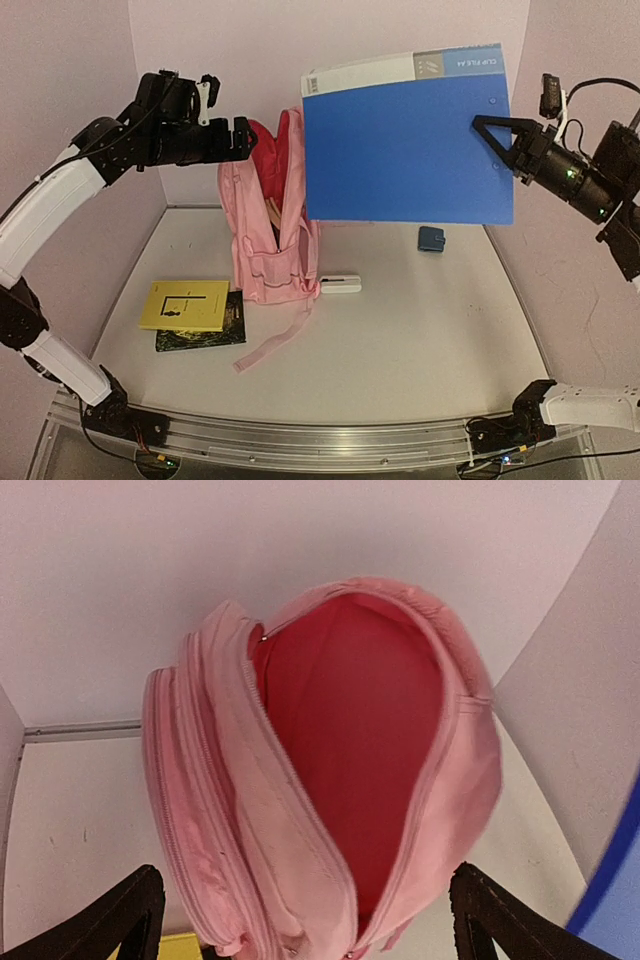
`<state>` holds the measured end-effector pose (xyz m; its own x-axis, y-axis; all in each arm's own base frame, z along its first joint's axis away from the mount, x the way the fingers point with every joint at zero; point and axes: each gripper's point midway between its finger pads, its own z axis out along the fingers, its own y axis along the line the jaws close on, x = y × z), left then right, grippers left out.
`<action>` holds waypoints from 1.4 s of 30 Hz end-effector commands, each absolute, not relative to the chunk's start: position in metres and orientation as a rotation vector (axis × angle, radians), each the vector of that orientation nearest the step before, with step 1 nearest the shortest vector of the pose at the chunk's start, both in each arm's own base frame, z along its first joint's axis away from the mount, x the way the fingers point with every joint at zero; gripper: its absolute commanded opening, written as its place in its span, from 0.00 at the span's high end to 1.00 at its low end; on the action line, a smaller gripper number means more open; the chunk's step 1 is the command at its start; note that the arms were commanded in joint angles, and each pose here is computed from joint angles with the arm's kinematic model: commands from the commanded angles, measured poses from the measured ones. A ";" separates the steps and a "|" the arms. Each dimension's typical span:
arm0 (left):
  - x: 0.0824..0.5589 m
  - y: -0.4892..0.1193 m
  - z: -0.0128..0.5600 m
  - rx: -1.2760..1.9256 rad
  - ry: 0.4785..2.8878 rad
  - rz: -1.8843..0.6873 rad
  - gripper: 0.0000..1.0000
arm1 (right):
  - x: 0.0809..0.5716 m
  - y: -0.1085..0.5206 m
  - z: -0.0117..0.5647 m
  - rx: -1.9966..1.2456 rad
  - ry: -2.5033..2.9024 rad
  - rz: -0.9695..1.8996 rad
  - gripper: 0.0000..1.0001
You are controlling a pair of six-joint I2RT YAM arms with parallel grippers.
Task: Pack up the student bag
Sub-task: Pick up the files from the center of the board, then place the files in the student bag.
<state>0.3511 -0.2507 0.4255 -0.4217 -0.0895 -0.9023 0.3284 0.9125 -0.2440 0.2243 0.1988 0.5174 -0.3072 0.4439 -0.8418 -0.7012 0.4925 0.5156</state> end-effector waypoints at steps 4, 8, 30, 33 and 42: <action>0.394 -0.223 0.385 0.050 2.081 -0.385 0.00 | 0.234 0.181 0.587 -0.083 1.207 1.211 1.00; 0.406 -0.224 0.372 0.046 2.105 -0.388 0.00 | 0.251 0.188 0.588 -0.054 1.213 1.203 1.00; 0.400 -0.234 0.358 0.145 2.097 -0.488 0.74 | 0.291 0.298 0.562 0.026 1.392 0.748 1.00; 0.398 -0.235 0.357 0.149 2.098 -0.499 0.85 | 0.298 0.308 0.546 0.039 1.435 0.589 1.00; 0.392 -0.244 0.357 0.137 2.071 -0.611 0.95 | 0.302 0.336 0.481 -0.034 1.585 0.225 1.00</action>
<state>0.4022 -0.2411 0.3522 -0.5509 -0.1205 -0.8259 0.2937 0.8982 -0.3269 0.3056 0.3604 0.4703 -0.0813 0.1790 -0.9805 -0.3202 0.9269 0.1958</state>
